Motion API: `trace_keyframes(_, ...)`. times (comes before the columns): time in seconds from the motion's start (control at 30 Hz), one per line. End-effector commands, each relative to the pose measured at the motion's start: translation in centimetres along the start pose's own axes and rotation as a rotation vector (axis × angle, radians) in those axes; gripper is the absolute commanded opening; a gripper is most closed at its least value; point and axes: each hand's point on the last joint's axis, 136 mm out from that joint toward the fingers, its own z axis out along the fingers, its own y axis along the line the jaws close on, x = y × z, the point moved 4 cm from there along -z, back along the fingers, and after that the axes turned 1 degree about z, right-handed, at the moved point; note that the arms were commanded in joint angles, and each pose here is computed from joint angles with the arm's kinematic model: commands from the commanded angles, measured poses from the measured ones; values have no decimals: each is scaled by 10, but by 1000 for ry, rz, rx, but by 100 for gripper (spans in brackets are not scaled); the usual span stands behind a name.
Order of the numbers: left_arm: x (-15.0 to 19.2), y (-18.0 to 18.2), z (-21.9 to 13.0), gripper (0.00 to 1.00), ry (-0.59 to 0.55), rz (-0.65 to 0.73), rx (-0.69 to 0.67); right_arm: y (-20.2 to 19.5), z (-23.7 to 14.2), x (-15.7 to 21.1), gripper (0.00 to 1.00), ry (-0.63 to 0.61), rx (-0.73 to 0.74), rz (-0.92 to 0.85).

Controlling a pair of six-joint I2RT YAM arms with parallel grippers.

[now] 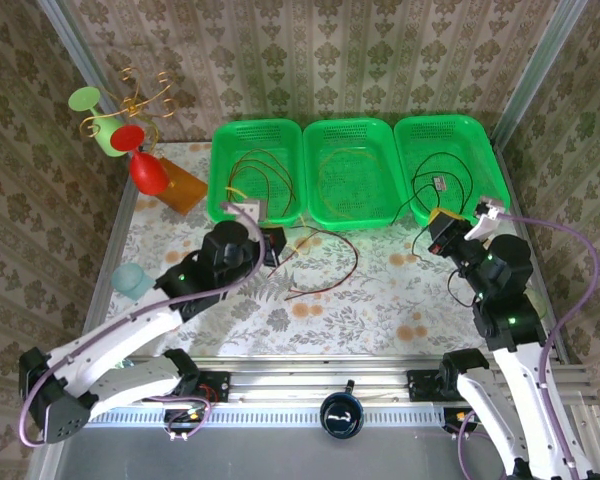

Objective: Untangle the cables

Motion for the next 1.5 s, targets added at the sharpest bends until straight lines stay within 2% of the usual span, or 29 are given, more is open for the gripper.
trace_keyframes(0.0,-18,-17,13,0,23,41,73,24,-21,-26,0,-51,-68,-63)
trace_keyframes(0.2,-36,-24,64,0,77,44,103,40,-36,-43,0,-70,-99,-123)
trace_keyframes(0.57,-68,-11,168,0,112,11,152,43,-35,-46,0,-64,-99,-168)
trace_keyframes(0.7,-65,-5,215,0,157,-47,216,42,-38,-44,0,-59,-90,-182)
trace_keyframes(0.93,-47,9,271,0,219,-60,184,39,-48,-42,0,-66,-67,-206)
trace_keyframes(0.97,-44,14,277,3,214,-62,178,38,-50,-42,0,-65,-63,-208)
trace_keyframes(1.07,-33,21,287,36,240,-69,162,36,-53,-40,0,-68,-48,-211)
trace_keyframes(1.2,-35,18,284,58,265,-39,145,36,-55,-42,0,-76,-39,-222)
trace_keyframes(1.27,-40,18,277,65,255,-5,114,36,-54,-42,0,-79,-38,-222)
trace_keyframes(1.47,-56,19,253,70,220,54,42,28,-50,-48,0,-103,25,-201)
